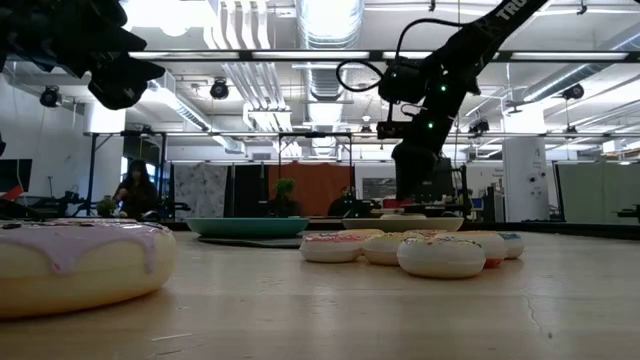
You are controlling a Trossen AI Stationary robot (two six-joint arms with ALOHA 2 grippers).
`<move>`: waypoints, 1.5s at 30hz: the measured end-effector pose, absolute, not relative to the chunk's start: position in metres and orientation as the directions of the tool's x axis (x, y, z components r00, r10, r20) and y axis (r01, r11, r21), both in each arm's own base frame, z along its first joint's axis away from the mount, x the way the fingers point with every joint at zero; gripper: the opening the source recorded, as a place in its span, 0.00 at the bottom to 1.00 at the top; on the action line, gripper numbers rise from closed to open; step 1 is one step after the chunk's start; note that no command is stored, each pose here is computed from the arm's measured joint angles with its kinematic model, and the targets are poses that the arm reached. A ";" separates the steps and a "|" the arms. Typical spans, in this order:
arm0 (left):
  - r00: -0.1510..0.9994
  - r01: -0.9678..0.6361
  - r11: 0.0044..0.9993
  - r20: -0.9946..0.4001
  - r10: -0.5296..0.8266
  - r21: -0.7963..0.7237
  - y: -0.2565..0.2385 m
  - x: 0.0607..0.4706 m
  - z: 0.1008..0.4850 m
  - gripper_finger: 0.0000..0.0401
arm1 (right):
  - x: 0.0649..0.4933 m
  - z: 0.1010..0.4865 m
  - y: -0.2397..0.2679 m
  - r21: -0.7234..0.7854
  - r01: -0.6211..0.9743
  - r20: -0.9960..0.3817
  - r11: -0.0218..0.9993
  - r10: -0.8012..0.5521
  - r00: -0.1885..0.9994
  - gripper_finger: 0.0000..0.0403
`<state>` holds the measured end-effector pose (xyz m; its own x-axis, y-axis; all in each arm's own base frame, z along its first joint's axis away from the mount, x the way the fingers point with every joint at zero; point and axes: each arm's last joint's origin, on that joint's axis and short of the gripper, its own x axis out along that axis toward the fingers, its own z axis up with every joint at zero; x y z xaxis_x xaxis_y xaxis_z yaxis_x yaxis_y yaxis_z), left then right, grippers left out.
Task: Pick & Place donuts
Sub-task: Put the large pink donut on the brown plate
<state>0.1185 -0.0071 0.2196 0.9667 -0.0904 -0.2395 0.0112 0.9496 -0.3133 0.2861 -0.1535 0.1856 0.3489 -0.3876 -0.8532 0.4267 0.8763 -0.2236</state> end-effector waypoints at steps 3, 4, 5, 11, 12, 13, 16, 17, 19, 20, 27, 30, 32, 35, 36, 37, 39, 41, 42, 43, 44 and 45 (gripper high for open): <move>0.966 0.009 0.948 -0.241 -0.090 -0.317 -0.007 0.118 0.219 0.40 | 0.285 0.190 -0.151 -0.224 0.425 -0.851 0.877 -0.389 0.353 0.50; 0.964 0.004 0.945 -0.251 -0.090 -0.326 -0.007 0.118 0.219 0.40 | 0.284 0.193 -0.149 -0.223 0.424 -0.848 0.878 -0.389 0.359 0.50; 0.958 -0.005 0.943 -0.271 -0.090 -0.332 -0.007 0.118 0.217 0.40 | 0.283 0.196 -0.147 -0.223 0.420 -0.845 0.880 -0.389 0.367 0.50; 0.896 -0.074 0.925 -0.432 -0.102 -0.371 -0.008 0.117 0.201 0.40 | 0.280 0.233 -0.118 -0.220 0.343 -0.785 0.913 -0.374 0.494 0.50; 0.892 -0.064 0.921 -0.436 -0.120 -0.385 -0.009 0.118 0.200 0.40 | 0.278 0.241 -0.112 -0.218 0.326 -0.767 0.920 -0.368 0.525 0.50; 0.886 -0.060 0.916 -0.444 -0.133 -0.396 -0.011 0.120 0.199 0.40 | 0.276 0.249 -0.107 -0.219 0.313 -0.750 0.924 -0.365 0.552 0.50; 0.867 -0.075 0.901 -0.474 -0.153 -0.428 -0.015 0.125 0.201 0.40 | 0.267 0.273 -0.090 -0.222 0.285 -0.691 0.933 -0.356 0.629 0.50; 0.863 -0.079 0.898 -0.481 -0.156 -0.434 -0.016 0.127 0.202 0.39 | 0.264 0.280 -0.085 -0.222 0.279 -0.671 0.934 -0.354 0.652 0.50; 0.852 -0.096 0.897 -0.502 -0.150 -0.432 -0.020 0.132 0.207 0.39 | 0.255 0.294 -0.076 -0.219 0.271 -0.633 0.937 -0.348 0.691 0.50; 0.847 -0.107 0.900 -0.513 -0.140 -0.423 -0.022 0.134 0.210 0.38 | 0.252 0.300 -0.072 -0.219 0.266 -0.615 0.939 -0.344 0.709 0.50; 0.762 -0.208 0.922 -0.646 -0.057 -0.327 -0.040 0.154 0.232 0.35 | 0.228 0.314 -0.048 -0.193 0.232 -0.552 0.953 -0.301 0.778 0.50; 0.684 -0.243 0.935 -0.729 -0.024 -0.258 -0.051 0.163 0.230 0.35 | 0.219 0.309 -0.040 -0.193 0.210 -0.551 0.959 -0.283 0.785 0.50; 0.661 -0.249 0.941 -0.750 -0.008 -0.229 -0.059 0.171 0.231 0.35 | 0.214 0.306 -0.036 -0.192 0.201 -0.547 0.961 -0.274 0.791 0.50; 0.631 -0.256 0.949 -0.775 0.021 -0.183 -0.069 0.182 0.230 0.35 | 0.208 0.301 -0.033 -0.184 0.199 -0.538 0.963 -0.268 0.799 0.50; 0.617 -0.259 0.951 -0.787 0.028 -0.169 -0.073 0.185 0.229 0.35 | 0.206 0.300 -0.032 -0.183 0.200 -0.531 0.963 -0.267 0.804 0.50; 0.601 -0.263 0.953 -0.799 0.037 -0.153 -0.076 0.187 0.227 0.35 | 0.204 0.299 -0.031 -0.180 0.199 -0.527 0.963 -0.265 0.808 0.50; 0.561 -0.279 0.952 -0.826 0.055 -0.125 -0.080 0.189 0.224 0.35 | 0.199 0.296 -0.030 -0.174 0.199 -0.523 0.964 -0.262 0.811 0.50; 0.502 -0.309 0.947 -0.861 0.083 -0.089 -0.083 0.190 0.217 0.35 | 0.196 0.293 -0.029 -0.170 0.197 -0.522 0.965 -0.258 0.813 0.50; 0.472 -0.322 0.944 -0.876 0.096 -0.069 -0.084 0.189 0.213 0.35 | 0.194 0.291 -0.028 -0.170 0.197 -0.517 0.966 -0.257 0.816 0.50; 0.448 -0.334 0.941 -0.888 0.107 -0.055 -0.085 0.189 0.209 0.35 | 0.193 0.291 -0.027 -0.170 0.194 -0.512 0.966 -0.255 0.820 0.50; 0.433 -0.347 0.937 -0.894 0.113 -0.049 -0.086 0.189 0.207 0.35 | 0.192 0.291 -0.027 -0.169 0.194 -0.505 0.966 -0.254 0.825 0.50; 0.424 -0.356 0.933 -0.898 0.115 -0.049 -0.086 0.189 0.204 0.35 | 0.191 0.291 -0.026 -0.169 0.192 -0.501 0.967 -0.252 0.828 0.50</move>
<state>0.1894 -0.0862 0.2044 0.4243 0.1150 -0.8982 -0.3561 0.9332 -0.0487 0.1910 -0.0261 0.2906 0.8280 -0.2522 -0.5009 0.1923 0.9667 -0.1688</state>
